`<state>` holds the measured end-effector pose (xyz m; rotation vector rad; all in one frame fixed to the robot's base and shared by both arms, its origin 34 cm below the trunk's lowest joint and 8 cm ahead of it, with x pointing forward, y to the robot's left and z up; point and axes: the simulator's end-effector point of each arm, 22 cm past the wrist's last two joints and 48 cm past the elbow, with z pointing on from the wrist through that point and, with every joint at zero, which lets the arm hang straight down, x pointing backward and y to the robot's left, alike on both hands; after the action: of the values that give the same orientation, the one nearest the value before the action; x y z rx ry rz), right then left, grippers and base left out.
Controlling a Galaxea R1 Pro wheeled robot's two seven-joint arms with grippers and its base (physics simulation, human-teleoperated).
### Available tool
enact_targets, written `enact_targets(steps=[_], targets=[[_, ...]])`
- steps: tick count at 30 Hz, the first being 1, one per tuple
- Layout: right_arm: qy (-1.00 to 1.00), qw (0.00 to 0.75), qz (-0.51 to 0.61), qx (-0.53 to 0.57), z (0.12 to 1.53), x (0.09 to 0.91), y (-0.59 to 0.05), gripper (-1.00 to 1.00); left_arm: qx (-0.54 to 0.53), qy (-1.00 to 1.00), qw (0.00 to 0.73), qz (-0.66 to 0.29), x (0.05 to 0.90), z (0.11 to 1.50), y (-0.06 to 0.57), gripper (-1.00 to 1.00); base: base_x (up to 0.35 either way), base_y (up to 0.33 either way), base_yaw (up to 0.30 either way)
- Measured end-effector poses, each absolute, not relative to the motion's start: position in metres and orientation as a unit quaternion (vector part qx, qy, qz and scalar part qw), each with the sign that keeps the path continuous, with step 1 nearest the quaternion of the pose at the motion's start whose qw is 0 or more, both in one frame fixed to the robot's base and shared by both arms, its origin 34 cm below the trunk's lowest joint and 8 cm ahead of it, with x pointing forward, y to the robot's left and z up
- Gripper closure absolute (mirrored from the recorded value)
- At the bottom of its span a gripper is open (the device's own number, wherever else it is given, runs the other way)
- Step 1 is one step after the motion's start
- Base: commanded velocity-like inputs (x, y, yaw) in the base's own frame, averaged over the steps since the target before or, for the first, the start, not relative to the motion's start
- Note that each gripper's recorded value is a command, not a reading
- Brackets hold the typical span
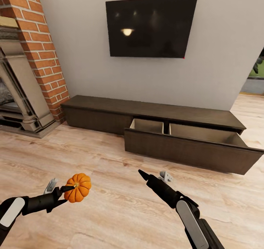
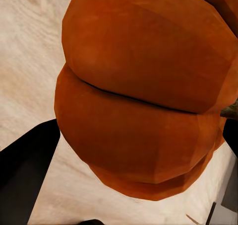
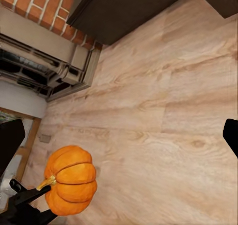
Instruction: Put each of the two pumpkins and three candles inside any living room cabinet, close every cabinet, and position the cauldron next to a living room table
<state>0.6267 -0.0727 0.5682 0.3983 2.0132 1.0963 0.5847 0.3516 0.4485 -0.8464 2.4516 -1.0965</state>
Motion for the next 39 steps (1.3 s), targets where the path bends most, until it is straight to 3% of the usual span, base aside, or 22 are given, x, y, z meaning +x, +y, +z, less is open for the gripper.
enact_targets(steps=[18,29,39], targets=[[0.793,0.396,0.435,0.158,0.57,0.626,-0.068,-1.0,-0.297,0.859,0.162,-0.384,0.585,0.448,0.352,1.0,0.067,0.0,0.284],[0.796,0.398,0.429,0.153,0.568,0.627,-0.069,-1.0,-0.297,0.859,0.163,-0.384,0.585,0.448,0.352,1.0,0.286,0.009,0.284],[0.806,0.407,0.41,0.127,0.57,0.626,-0.047,-1.0,-0.297,0.859,0.162,-0.385,0.585,0.448,0.352,1.0,0.256,0.16,0.287]])
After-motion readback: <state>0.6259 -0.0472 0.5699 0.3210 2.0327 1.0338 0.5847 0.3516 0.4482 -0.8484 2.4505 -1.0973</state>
